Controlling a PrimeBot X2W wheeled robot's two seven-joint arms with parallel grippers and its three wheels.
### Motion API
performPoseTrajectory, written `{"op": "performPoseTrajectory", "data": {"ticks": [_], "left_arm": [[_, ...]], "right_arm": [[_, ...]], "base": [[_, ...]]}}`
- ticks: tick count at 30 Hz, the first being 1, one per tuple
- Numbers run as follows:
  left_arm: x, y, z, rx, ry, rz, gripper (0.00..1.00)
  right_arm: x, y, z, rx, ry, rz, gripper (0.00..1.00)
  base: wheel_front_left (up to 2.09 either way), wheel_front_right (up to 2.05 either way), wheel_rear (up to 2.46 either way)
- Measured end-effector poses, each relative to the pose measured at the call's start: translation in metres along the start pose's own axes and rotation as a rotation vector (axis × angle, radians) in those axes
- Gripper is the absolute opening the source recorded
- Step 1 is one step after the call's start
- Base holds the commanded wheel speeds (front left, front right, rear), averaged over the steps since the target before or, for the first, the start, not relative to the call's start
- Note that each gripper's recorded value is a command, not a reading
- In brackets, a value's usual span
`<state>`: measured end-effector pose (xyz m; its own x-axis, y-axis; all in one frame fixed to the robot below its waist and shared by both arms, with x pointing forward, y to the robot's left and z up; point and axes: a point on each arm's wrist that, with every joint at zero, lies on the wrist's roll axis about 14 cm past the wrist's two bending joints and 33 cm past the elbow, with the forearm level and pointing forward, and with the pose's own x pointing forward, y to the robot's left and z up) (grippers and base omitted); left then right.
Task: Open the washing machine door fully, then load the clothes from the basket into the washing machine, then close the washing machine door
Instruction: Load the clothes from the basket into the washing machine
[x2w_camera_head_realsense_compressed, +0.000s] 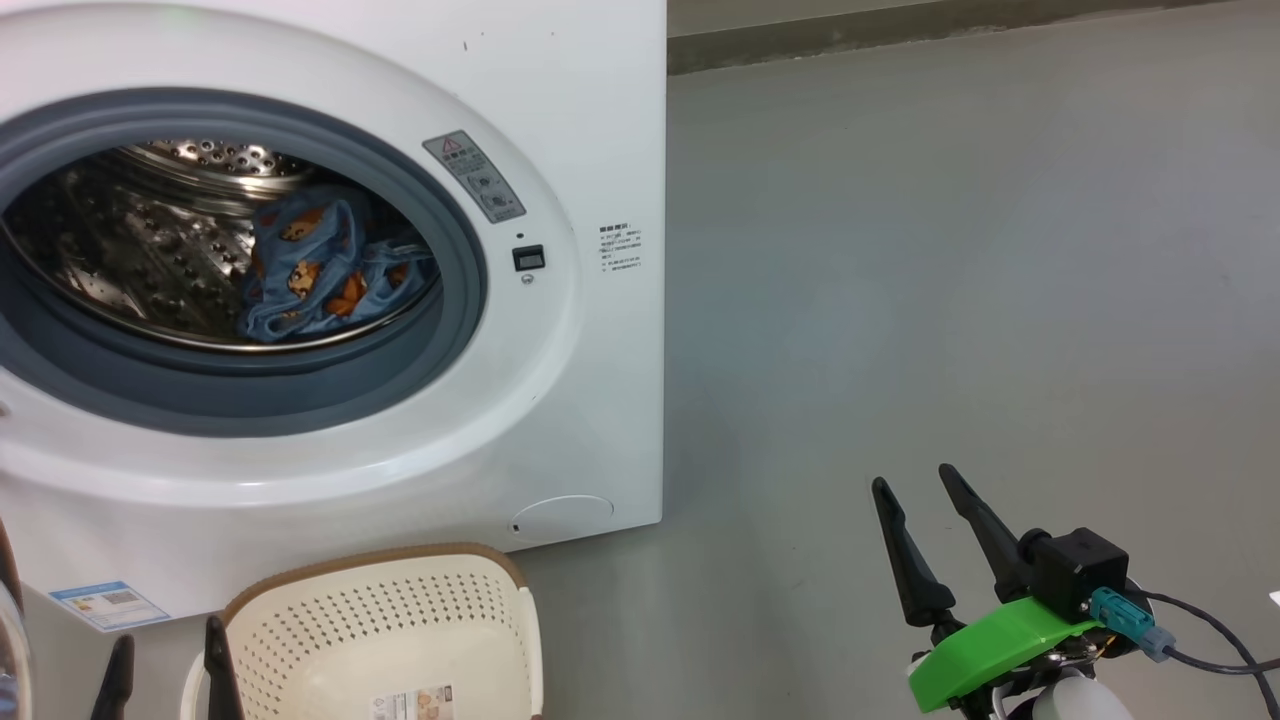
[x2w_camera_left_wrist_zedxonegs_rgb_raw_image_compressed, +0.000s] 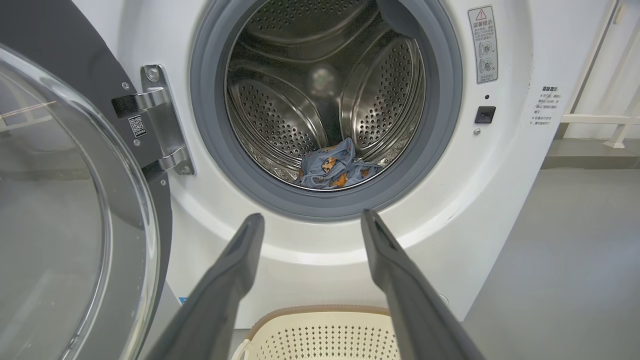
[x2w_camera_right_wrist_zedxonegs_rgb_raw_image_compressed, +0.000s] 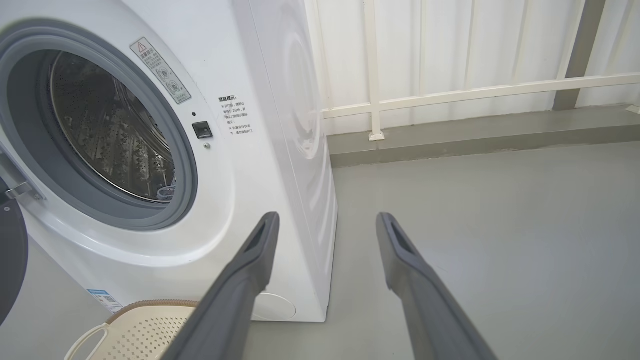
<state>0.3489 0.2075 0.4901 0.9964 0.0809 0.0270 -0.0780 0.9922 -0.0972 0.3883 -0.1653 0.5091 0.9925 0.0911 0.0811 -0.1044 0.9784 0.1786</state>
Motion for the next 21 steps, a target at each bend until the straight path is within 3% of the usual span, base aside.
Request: {"op": "performPoseTrajectory", "data": {"ticks": [21], "left_arm": [[-0.0059, -0.0034, -0.0079, 0.002, 0.026, -0.006, 1.0]], "right_arm": [[0.0006, -0.0008, -0.0021, -0.006, 0.006, -0.001, 1.0]], "base": [[0.0, 0.0, 0.0]]}}
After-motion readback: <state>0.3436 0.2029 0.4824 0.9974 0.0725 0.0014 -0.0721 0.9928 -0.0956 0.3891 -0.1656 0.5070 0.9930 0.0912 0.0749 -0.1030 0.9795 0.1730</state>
